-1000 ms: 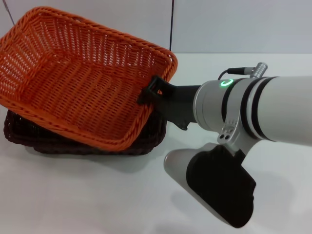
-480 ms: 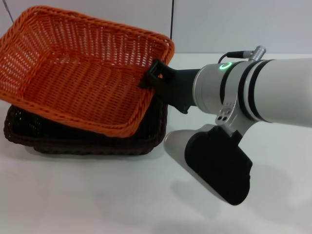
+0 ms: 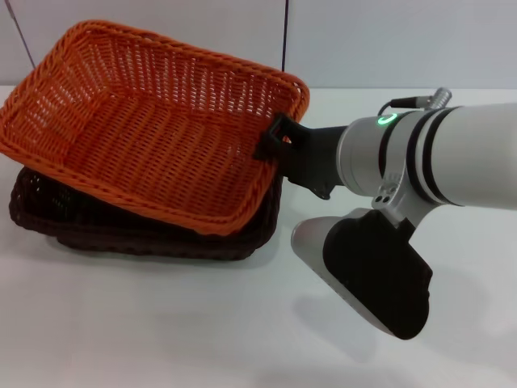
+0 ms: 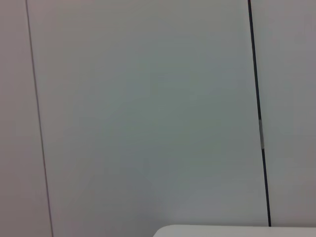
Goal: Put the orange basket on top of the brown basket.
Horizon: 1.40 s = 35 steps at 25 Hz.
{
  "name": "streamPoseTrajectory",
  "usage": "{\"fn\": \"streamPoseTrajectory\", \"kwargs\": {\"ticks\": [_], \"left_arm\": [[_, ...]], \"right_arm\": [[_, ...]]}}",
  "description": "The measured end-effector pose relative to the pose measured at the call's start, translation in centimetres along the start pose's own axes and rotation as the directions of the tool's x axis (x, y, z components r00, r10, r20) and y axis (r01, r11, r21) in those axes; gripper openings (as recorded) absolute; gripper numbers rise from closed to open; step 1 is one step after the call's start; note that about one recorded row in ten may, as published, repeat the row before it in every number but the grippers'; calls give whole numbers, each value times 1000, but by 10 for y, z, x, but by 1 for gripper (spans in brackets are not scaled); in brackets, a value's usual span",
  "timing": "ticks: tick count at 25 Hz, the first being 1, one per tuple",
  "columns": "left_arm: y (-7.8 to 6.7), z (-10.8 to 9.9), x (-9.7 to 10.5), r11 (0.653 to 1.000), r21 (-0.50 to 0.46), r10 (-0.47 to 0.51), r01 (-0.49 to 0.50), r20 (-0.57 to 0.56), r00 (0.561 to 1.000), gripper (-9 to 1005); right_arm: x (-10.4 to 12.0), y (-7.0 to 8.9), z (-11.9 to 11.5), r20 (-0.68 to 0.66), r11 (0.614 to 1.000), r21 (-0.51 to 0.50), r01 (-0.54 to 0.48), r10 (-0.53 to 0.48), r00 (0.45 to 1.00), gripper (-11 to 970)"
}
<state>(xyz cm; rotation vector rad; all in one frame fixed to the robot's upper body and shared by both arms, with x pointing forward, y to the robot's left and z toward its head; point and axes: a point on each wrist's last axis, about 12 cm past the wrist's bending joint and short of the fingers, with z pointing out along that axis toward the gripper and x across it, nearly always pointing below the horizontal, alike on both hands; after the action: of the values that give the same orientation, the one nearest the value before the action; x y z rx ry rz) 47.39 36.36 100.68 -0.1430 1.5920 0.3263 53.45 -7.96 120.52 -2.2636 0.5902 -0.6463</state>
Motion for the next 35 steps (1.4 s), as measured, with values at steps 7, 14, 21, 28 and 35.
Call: {"fn": "streamPoseTrajectory", "kwargs": {"ticks": [7,14,21,28,35], "left_arm": [[0,0,0,1000,1,-2,2,-3,1000,779],[-3,4,-1,1000,10,-2,2,-9,1000,779],[-1,4,1,1000,9,6,-6,-15,1000,780],[1,1,1,1000,2,6,-6,-11,1000,780],[5,-2,-4,999,-16,-32,33,39,999,781]], "right_arm": [[-1,7,-10,3,999,13,-33,33,999,226],[-13,8,-32,23,997,50,-64,63,998,410],[-44,7,-51,107,986,111,-123,111,988,679],[-61,0,-34,295,822,236,-519,448,844,743],[26,30,-25,518,-5,442,-897,818,251,743]]}}
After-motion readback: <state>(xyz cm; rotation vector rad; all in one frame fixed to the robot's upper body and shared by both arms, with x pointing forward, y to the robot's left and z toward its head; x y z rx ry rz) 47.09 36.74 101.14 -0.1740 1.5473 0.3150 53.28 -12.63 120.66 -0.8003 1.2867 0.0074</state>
